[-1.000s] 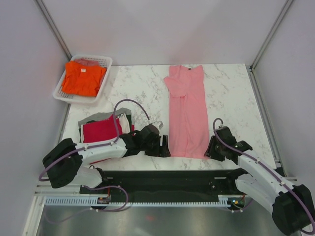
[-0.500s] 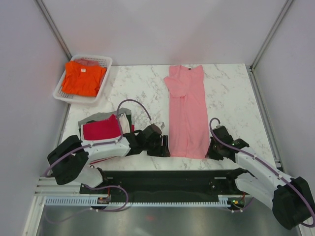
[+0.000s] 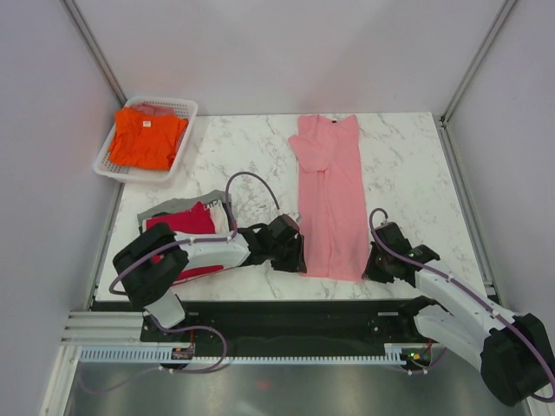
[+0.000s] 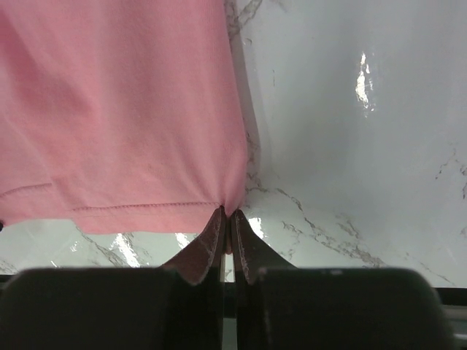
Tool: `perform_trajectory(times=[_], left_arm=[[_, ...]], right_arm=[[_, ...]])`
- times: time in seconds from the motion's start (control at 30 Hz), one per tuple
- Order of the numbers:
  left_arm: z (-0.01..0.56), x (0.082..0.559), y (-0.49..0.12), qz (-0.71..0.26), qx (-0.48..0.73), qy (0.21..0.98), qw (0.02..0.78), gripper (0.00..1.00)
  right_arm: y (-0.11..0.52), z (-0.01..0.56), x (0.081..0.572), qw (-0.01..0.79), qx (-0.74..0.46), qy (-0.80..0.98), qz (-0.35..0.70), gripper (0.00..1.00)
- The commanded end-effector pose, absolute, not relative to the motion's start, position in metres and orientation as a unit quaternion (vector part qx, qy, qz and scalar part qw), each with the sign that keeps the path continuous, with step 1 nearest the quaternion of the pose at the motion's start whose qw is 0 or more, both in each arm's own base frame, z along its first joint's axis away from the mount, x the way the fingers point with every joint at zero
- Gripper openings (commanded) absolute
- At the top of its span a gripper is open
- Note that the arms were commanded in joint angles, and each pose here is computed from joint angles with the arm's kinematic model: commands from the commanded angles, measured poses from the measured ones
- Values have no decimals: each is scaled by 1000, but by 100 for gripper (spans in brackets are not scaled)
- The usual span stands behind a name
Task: Fold and stack the t-shirts
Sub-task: Fold the tshirt
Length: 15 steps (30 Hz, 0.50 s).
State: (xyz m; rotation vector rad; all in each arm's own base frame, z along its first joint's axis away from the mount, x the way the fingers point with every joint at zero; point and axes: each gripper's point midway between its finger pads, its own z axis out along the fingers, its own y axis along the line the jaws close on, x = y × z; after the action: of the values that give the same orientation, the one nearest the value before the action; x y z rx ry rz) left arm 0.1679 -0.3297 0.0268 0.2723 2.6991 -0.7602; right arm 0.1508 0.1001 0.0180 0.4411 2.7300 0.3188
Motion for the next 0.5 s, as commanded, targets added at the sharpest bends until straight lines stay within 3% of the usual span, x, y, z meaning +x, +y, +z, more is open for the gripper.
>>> perform_trajectory(times=[0.0, 0.03, 0.1, 0.17, 0.47], left_arm=[[35, 171, -352, -300, 92, 936, 160, 46], [33, 171, -353, -301, 90, 936, 156, 32], [29, 167, -352, -302, 90, 936, 155, 24], [27, 165, -350, -303, 89, 936, 154, 5], [55, 165, -345, -319, 90, 926, 183, 2]], right_arm=[[102, 29, 158, 195, 151, 962, 116, 10], [102, 29, 158, 196, 152, 962, 117, 10], [103, 30, 159, 197, 150, 962, 119, 10], [103, 31, 159, 198, 149, 961, 120, 10], [109, 61, 174, 241, 159, 946, 148, 9]])
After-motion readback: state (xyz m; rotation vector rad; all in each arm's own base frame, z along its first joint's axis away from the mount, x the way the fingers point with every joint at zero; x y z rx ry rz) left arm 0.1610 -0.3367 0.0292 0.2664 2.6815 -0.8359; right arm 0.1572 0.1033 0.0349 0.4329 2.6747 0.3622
